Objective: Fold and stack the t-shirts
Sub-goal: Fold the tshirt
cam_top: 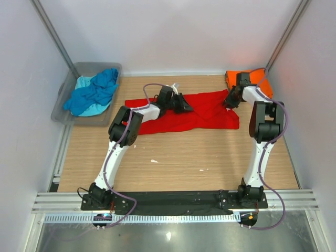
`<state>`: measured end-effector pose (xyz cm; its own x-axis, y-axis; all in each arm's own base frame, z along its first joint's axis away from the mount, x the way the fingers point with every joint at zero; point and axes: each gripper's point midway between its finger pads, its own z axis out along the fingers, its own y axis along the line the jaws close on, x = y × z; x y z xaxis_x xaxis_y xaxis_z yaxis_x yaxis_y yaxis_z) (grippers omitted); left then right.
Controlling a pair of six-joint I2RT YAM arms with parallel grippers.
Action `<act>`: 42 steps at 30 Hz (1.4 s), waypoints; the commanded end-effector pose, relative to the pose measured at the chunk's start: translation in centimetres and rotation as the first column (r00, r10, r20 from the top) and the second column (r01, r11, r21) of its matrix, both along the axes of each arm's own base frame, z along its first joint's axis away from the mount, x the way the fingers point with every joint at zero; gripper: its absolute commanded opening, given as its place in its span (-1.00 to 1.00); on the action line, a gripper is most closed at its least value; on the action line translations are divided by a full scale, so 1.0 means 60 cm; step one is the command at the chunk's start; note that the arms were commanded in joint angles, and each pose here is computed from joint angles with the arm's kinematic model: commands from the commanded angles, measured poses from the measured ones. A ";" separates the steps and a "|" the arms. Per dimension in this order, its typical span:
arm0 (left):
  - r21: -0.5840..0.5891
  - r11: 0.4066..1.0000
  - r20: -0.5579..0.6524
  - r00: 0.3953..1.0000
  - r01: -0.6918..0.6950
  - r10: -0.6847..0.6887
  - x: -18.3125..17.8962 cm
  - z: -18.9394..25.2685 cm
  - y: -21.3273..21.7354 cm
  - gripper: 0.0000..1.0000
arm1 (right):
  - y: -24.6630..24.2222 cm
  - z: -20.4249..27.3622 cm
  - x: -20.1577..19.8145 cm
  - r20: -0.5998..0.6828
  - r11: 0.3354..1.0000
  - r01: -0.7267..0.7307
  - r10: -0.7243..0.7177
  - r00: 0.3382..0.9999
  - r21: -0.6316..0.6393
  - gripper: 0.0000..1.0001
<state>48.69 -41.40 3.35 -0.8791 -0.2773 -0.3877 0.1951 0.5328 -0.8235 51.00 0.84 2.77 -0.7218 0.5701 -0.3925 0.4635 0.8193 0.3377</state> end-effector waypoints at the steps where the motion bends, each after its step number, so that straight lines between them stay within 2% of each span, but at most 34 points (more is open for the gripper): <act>1: 0.060 0.997 -0.004 0.999 -0.039 0.039 0.009 -0.014 0.019 -0.59 | 0.005 0.019 0.027 0.042 1.000 0.016 -0.015 0.999 -0.019 -0.46; 3: 0.062 0.997 -0.007 0.999 -0.041 0.041 0.008 -0.018 0.020 -0.59 | 0.002 0.020 0.030 0.042 0.999 0.020 -0.018 0.999 -0.035 -0.50; 7: 0.063 0.997 -0.009 0.999 -0.040 0.041 0.008 -0.021 0.020 -0.59 | -0.005 0.020 0.031 0.042 0.998 0.032 -0.029 0.999 -0.054 -0.79; 12: 0.058 0.997 -0.011 0.999 -0.042 0.043 0.008 -0.021 0.019 -0.59 | -0.010 0.024 0.035 0.051 0.997 0.033 -0.030 0.998 -0.069 -0.98; 16: 0.063 0.997 -0.011 0.999 -0.046 0.047 0.009 -0.020 0.020 -0.59 | -0.011 0.034 0.032 0.049 0.997 0.029 -0.025 0.998 -0.076 -0.98; 23: 0.090 0.994 -0.022 0.998 -0.057 0.059 0.010 -0.032 0.025 -0.60 | -0.045 0.066 0.014 0.032 0.981 0.091 -0.087 0.996 -0.174 -0.97; 36: 0.097 0.994 -0.021 0.998 -0.056 0.059 0.009 -0.031 0.027 -0.59 | -0.034 0.057 -0.012 0.012 0.987 0.075 -0.075 0.997 -0.145 -0.97; 38: 0.089 0.995 -0.021 0.998 -0.051 0.053 0.007 -0.019 0.026 -0.57 | -0.032 0.065 -0.006 0.023 0.988 0.060 -0.058 0.998 -0.141 -0.92; 42: 0.044 0.997 -0.008 0.998 -0.066 0.066 0.007 0.035 0.023 -0.46 | -0.031 0.096 -0.009 0.029 0.988 0.052 -0.048 0.998 -0.143 -0.62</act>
<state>48.73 -41.28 3.62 -0.8786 -0.2847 -0.3834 0.1838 0.5395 -0.8217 49.55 -1.17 3.13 -0.7195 0.5533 -0.4197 0.5299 0.8280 0.1834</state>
